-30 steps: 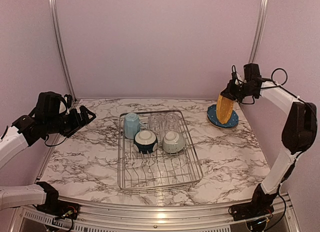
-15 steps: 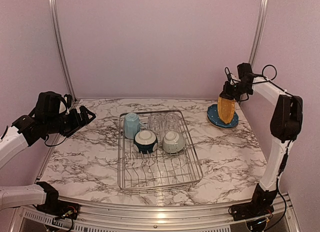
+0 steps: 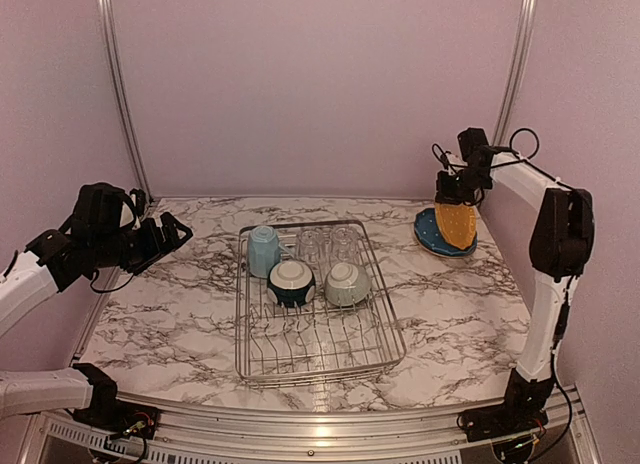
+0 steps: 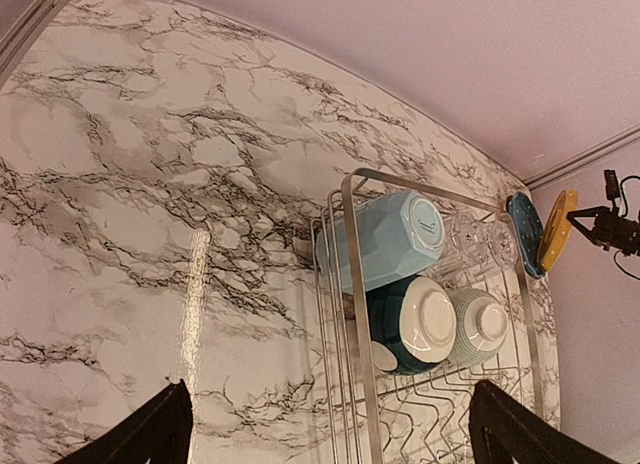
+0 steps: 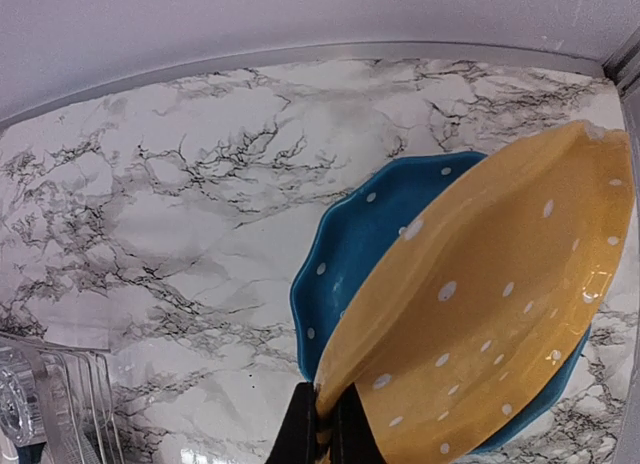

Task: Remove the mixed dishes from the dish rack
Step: Place the plate with another plate.

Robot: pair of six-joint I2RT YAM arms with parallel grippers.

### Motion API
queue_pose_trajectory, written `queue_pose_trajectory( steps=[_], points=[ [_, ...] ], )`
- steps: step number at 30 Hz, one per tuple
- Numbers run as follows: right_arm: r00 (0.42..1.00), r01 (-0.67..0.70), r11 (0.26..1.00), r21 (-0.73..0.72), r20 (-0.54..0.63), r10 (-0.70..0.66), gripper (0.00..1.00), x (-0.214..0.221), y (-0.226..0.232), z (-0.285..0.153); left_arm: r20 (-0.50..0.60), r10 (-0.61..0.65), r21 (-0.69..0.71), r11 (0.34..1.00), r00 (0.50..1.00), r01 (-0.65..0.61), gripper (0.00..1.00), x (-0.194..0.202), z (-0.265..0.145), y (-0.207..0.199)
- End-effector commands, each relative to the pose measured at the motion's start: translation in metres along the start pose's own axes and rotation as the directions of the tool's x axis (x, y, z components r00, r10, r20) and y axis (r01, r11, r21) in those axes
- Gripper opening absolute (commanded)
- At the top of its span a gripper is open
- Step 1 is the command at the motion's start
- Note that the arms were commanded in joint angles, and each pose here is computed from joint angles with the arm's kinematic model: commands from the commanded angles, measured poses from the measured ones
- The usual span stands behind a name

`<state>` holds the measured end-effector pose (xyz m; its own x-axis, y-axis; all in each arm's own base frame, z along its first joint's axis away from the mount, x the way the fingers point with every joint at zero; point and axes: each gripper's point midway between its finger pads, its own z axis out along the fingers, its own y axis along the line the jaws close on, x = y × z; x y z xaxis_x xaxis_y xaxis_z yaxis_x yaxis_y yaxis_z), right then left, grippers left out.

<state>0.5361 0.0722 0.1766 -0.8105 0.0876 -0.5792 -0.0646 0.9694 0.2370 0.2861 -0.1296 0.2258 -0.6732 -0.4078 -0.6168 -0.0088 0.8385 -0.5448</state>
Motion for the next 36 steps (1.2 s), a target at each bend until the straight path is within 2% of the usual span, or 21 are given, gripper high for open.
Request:
queue_pose_trajectory(
  steps=[1, 10, 14, 29, 33, 36],
  points=[
    [0.994, 0.097, 0.991, 0.096, -0.057, -0.092, 0.00, 0.010, -0.002, 0.016, 0.006, 0.012, 0.008, 1.000, 1.000, -0.012, 0.99, -0.003, -0.003, -0.004],
    [0.963, 0.227, 0.943, 0.243, -0.199, -0.181, 0.00, 0.039, -0.005, 0.040, 0.014, 0.013, -0.005, 1.000, 1.000, -0.013, 0.99, -0.002, -0.009, -0.001],
    [0.945, 0.275, 0.924, 0.266, -0.250, -0.210, 0.00, 0.050, -0.008, 0.051, 0.016, 0.012, -0.007, 1.000, 1.000, -0.011, 0.99, -0.001, -0.011, 0.001],
    [0.936, 0.293, 0.921, 0.257, -0.274, -0.221, 0.00, 0.055, -0.007, 0.075, 0.042, 0.004, -0.011, 1.000, 0.999, -0.003, 0.99, -0.006, -0.026, 0.001],
    [0.936, 0.289, 0.924, 0.249, -0.276, -0.218, 0.05, 0.058, -0.006, 0.081, 0.044, 0.005, -0.009, 1.000, 0.999, -0.005, 0.99, -0.006, -0.031, 0.000],
    [0.936, 0.288, 0.926, 0.247, -0.275, -0.218, 0.16, 0.058, -0.006, 0.083, 0.046, 0.005, -0.007, 1.000, 0.999, -0.005, 0.99, -0.006, -0.034, 0.000]
  ],
)
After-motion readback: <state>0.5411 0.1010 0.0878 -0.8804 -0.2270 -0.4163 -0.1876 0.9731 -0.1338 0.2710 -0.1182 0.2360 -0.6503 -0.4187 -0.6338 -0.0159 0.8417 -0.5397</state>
